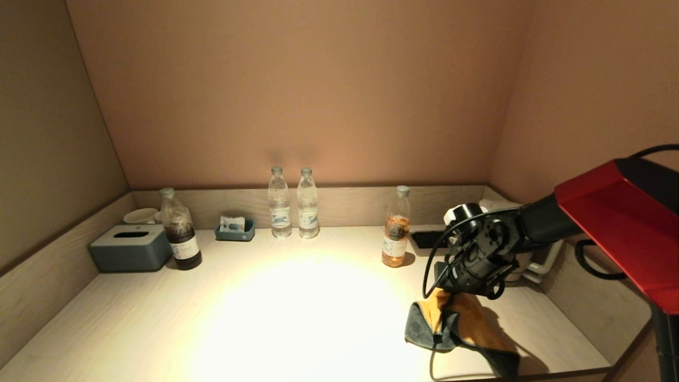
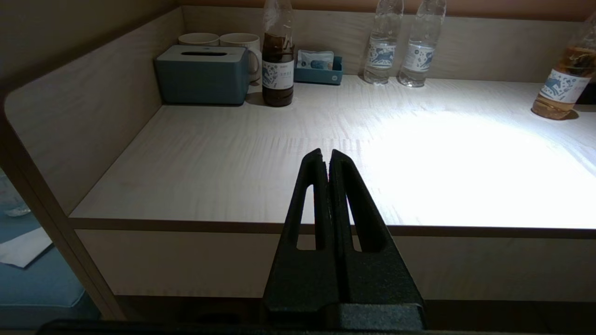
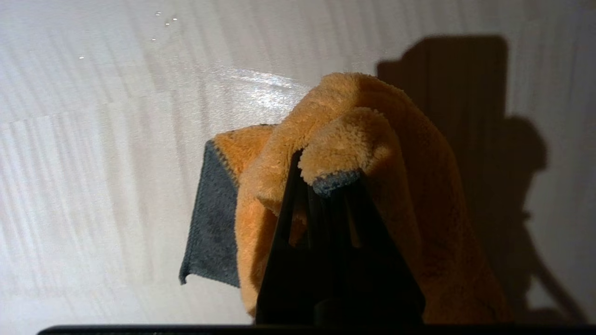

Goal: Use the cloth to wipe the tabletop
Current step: Sweep the stains on the table

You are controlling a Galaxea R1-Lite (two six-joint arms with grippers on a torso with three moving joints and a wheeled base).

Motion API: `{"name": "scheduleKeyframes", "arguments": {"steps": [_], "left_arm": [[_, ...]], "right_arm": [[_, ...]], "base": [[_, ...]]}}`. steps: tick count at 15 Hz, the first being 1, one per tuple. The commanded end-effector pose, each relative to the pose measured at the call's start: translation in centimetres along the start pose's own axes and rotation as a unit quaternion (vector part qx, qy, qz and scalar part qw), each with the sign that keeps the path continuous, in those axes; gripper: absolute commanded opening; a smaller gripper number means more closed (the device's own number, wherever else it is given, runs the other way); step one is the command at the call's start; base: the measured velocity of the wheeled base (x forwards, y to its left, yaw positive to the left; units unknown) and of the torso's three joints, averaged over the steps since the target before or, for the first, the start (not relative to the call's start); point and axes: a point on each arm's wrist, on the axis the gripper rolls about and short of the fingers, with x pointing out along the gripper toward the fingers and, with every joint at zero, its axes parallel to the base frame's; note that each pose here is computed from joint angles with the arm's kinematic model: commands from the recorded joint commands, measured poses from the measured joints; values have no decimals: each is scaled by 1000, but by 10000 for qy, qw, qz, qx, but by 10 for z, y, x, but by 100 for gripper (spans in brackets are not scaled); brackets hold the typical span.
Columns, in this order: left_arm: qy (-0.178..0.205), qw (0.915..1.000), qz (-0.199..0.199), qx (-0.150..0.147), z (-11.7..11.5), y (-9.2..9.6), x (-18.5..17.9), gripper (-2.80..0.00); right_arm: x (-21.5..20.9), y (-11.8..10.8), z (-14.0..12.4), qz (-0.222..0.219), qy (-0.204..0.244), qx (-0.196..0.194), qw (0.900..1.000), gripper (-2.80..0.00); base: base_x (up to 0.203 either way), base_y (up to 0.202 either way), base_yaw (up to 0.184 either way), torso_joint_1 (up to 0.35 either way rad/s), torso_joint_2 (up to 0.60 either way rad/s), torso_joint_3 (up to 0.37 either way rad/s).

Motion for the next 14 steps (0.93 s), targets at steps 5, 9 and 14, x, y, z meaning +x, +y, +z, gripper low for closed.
{"name": "scheduleKeyframes", "arguments": {"steps": [5,9,14], "left_arm": [[-3,10000,-1,-3,0,0,0,-280],[-3,10000,-1,-3,0,0,0,-280],[-3,10000,-1,-3,0,0,0,-280]], "right_arm": [[-85,11,9,356,-1016,-81,9942,-280],[-151,2,14,392,-1929,-63,9804,-280],[-184,-35,20,6,-2434,245,9696,-280]], "base": [[0,0,0,0,0,0],[0,0,0,0,0,0],[0,0,0,0,0,0]]}}
